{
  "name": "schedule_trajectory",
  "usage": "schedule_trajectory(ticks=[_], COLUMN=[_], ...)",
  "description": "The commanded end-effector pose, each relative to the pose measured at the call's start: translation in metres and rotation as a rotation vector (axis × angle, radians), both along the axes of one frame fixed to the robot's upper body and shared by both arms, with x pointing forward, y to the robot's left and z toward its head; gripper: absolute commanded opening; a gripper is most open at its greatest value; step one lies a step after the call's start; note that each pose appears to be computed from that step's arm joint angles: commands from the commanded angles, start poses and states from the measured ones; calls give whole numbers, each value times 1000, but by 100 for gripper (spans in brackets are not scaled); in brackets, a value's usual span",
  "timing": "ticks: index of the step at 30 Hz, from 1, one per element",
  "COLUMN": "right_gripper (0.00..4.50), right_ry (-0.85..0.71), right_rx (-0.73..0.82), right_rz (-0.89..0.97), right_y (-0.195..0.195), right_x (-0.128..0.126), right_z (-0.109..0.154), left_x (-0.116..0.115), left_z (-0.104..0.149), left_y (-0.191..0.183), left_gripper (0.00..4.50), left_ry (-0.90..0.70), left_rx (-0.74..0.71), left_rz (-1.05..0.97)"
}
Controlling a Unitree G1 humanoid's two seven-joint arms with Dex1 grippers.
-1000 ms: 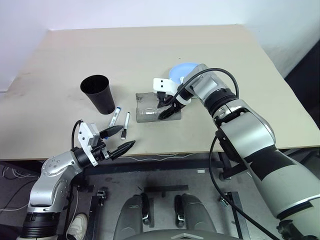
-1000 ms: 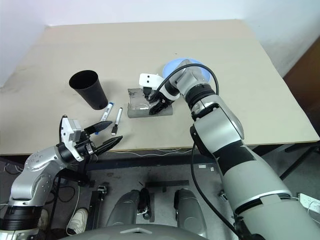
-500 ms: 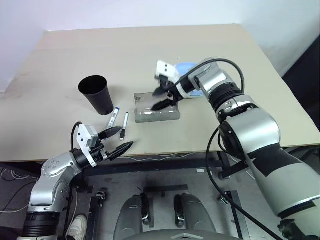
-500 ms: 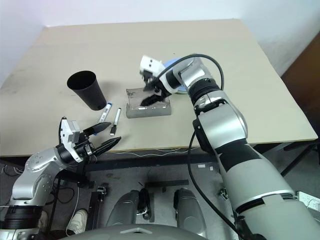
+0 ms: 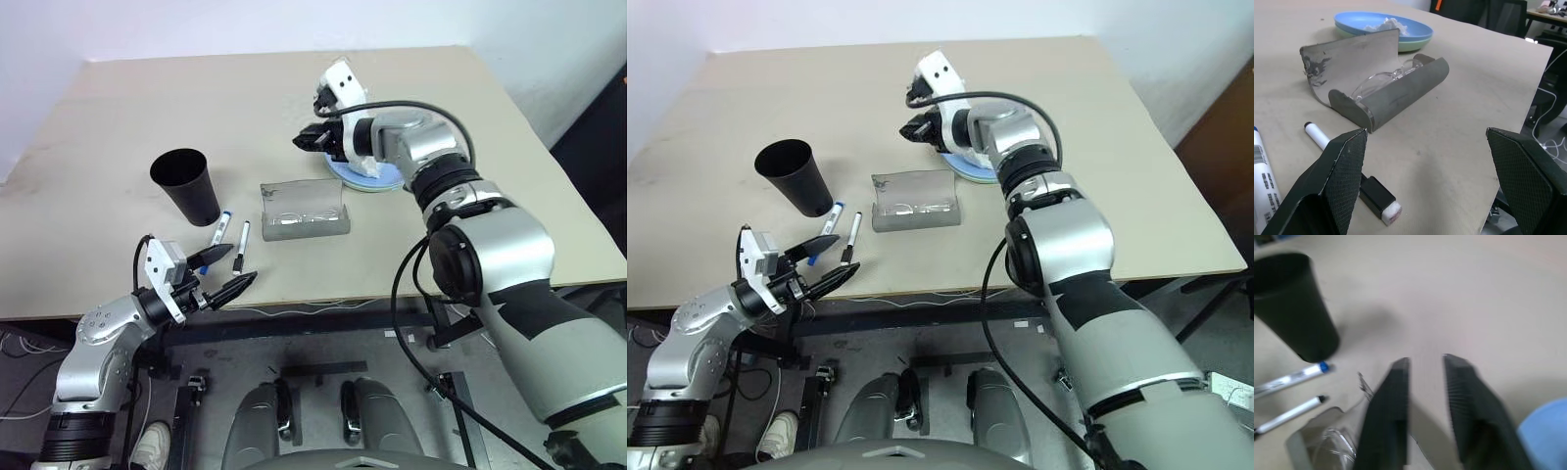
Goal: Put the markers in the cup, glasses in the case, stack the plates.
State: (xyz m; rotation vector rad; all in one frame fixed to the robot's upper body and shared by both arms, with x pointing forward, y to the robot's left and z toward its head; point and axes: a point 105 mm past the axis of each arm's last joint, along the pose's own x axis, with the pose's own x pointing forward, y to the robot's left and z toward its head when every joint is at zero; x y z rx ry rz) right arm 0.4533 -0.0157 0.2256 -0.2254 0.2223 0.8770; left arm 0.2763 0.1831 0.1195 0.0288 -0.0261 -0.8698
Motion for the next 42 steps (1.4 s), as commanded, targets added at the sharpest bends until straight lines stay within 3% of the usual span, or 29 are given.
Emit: schedule_trajectory(ticks=[1,9,12,21,36,42], right_gripper=[8,8,8,8,8,8], right_ry=[-49,-69,-108,-46,37,55], right_rx=[-27,-87,-177,-353,-477,-433], right_rz=[-58,-164,-190,-20,235,232], right_y=[4,7,3,9,8,3], right_x=[5,10,12,-2,-22,-22], right_z=[1,-24,-35,-57,-56,-51], left_x=[-1,-4,-6,-6,-6,-6], left_z=[15,21,19,21,23,18], left_y=[-1,-5,-5,-5,-10,-8], left_gripper=[409,409,409,409,409,409], left_ry=[-50,-52,-47,-44,-40,-35], left_rx=[10,18,28,26,23,23], left_rz=[-3,15,21,35,23,20])
